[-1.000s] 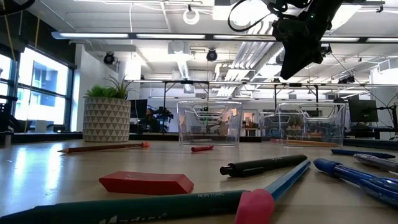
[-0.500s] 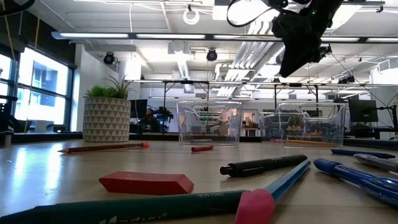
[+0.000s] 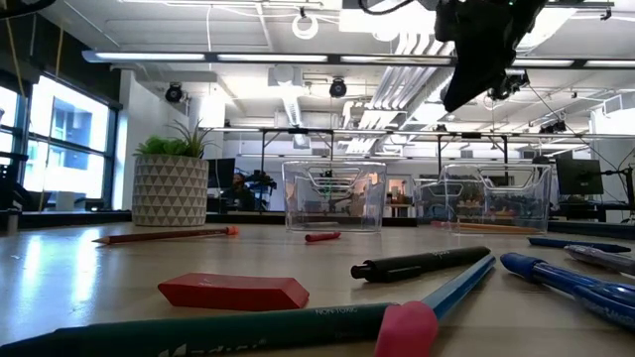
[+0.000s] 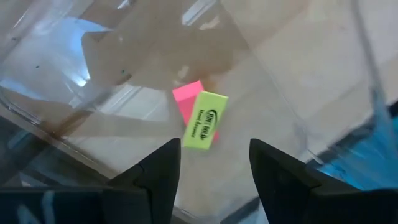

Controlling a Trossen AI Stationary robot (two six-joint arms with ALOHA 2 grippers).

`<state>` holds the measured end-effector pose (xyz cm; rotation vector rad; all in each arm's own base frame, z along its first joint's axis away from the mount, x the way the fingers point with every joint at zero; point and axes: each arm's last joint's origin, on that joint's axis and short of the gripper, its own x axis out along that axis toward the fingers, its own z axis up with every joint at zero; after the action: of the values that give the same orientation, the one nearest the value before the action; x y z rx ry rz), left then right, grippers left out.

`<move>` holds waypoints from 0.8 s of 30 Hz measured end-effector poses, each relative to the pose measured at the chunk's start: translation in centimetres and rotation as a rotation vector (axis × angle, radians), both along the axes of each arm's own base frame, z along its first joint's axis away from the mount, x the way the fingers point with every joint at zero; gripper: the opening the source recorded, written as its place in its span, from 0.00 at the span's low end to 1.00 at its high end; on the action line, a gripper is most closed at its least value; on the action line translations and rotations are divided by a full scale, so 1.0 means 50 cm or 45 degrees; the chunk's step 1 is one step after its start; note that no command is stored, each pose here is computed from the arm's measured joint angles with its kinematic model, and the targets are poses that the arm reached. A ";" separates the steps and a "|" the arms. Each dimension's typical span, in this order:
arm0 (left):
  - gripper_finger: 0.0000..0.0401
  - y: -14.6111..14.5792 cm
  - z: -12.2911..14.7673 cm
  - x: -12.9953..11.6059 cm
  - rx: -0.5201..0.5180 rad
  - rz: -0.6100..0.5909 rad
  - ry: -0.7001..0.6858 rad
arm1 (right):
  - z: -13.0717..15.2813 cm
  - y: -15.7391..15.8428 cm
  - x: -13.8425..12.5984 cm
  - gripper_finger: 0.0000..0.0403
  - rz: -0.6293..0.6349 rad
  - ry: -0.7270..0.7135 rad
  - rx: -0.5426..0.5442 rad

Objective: Sort crayons/erasers/pens/pencils in bins
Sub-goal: Put the purple pen into the bottom right transparent bin

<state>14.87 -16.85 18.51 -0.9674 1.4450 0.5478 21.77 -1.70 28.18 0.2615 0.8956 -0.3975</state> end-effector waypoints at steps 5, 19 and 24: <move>0.45 0.010 0.029 -0.009 -0.063 0.001 -0.063 | 0.003 0.012 0.005 0.18 0.041 -0.032 -0.006; 0.45 0.072 0.126 -0.036 -0.107 0.161 -0.509 | 0.073 0.048 0.010 0.18 0.284 -0.093 -0.105; 0.45 0.114 0.153 -0.030 -0.008 0.261 -0.718 | 0.076 0.049 0.003 0.18 0.393 -0.033 -0.133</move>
<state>13.37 -11.14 26.18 -1.1694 0.8504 0.3747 21.93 0.76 31.98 0.0300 0.8702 -0.1530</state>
